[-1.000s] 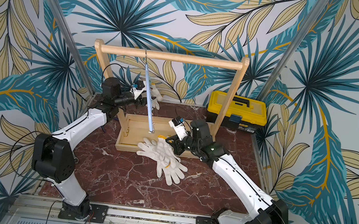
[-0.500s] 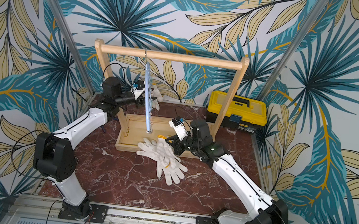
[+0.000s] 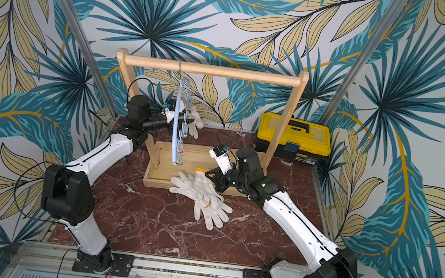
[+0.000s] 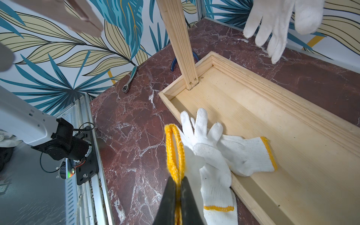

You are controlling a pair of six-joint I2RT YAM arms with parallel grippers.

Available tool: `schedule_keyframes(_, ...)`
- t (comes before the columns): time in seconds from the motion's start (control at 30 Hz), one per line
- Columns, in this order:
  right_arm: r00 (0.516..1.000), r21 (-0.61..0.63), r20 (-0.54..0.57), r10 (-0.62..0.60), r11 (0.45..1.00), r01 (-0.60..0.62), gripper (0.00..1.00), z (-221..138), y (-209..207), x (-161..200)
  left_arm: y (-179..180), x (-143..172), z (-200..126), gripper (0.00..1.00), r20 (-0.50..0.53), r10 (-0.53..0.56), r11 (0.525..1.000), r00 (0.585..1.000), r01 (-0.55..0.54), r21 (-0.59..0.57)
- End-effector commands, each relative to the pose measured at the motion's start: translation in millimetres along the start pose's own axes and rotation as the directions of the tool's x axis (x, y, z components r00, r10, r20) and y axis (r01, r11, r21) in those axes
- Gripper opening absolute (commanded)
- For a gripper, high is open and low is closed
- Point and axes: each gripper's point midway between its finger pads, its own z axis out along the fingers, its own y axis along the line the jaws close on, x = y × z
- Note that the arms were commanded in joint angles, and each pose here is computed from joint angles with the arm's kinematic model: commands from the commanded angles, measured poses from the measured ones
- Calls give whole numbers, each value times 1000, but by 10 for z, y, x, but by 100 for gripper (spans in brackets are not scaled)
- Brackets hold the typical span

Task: Clip the gloves onto a hanger to dry
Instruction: Open the clamp at the hanger.

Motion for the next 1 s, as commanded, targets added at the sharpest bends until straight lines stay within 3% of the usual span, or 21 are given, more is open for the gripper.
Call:
schedule_keyframes(0.0,1000,-16,21,3,1000,-3,0,-36,40,-39,184,-271,-174,38,37,37,998,999,-35,-50)
schedule_keyframes(0.27,1000,-19,23,5,1000,-4,0,-26,40,-32,183,-300,-179,34,43,20,999,999,-18,-47)
schedule_keyframes(0.67,1000,-21,28,6,1000,-5,0,-39,50,-32,181,-375,-185,42,59,9,999,998,-6,-39)
schedule_keyframes(0.97,999,-23,37,2,1000,-2,0,-53,57,-24,181,-414,-200,30,65,2,999,998,0,-37)
